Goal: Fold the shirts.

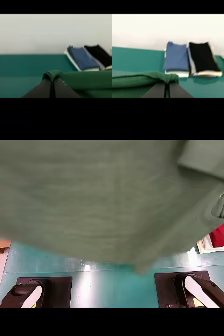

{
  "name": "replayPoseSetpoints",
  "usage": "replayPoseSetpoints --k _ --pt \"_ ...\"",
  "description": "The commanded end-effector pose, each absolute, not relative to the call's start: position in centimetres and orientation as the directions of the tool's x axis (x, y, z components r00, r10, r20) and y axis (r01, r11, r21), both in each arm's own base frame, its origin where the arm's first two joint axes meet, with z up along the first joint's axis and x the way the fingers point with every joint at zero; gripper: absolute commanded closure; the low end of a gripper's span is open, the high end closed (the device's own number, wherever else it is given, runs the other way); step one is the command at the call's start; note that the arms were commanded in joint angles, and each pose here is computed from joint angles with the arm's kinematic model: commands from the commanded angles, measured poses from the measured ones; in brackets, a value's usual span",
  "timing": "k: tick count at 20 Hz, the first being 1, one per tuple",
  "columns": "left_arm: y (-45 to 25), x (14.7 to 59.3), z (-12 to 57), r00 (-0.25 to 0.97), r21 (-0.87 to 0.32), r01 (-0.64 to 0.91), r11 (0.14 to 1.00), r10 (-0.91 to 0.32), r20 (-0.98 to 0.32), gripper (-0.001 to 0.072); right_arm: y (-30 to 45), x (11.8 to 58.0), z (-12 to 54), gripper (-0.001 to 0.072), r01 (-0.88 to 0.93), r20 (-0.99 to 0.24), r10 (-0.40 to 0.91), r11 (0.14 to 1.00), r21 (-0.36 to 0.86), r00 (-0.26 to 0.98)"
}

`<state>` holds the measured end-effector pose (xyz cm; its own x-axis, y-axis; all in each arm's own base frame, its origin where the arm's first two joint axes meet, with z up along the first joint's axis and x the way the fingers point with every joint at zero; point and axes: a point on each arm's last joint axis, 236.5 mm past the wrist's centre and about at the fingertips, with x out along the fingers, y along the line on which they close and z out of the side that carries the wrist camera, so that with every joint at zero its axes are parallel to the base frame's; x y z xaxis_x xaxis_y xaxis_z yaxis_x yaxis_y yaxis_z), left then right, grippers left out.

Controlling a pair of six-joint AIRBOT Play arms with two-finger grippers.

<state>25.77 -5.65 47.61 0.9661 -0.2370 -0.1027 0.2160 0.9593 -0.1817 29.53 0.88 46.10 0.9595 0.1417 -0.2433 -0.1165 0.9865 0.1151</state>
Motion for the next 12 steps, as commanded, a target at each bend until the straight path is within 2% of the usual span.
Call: replayPoseSetpoints --k 1,4,6,9,12 --pt "-6.1 34.0 32.4 0.798 -0.240 0.135 0.961 -0.249 -0.548 0.0685 0.8 35.1 36.1 0.0693 -0.134 -0.502 0.240 0.962 0.239 0.831" --pt "-6.9 38.9 18.4 0.575 -0.296 0.059 0.953 -0.275 -0.771 0.0685 0.7 39.8 23.0 0.0692 -0.079 -0.774 0.232 0.970 0.230 0.590" --pt "-7.5 40.7 9.9 0.439 -0.295 0.041 0.955 -0.282 -0.853 0.0685 1.8 41.9 15.1 0.0692 -0.079 -0.876 0.221 0.975 0.207 0.430" --pt "-7.6 42.4 2.1 0.325 -0.282 0.026 0.959 -0.275 -0.905 0.0685 3.9 44.3 7.2 0.0692 -0.093 -0.927 0.222 0.975 0.203 0.301" --pt "-7.4 43.1 0.3 0.310 -0.275 0.024 0.961 -0.269 -0.912 0.0685 5.5 45.7 4.6 0.0692 -0.114 -0.931 0.231 0.972 0.206 0.282"
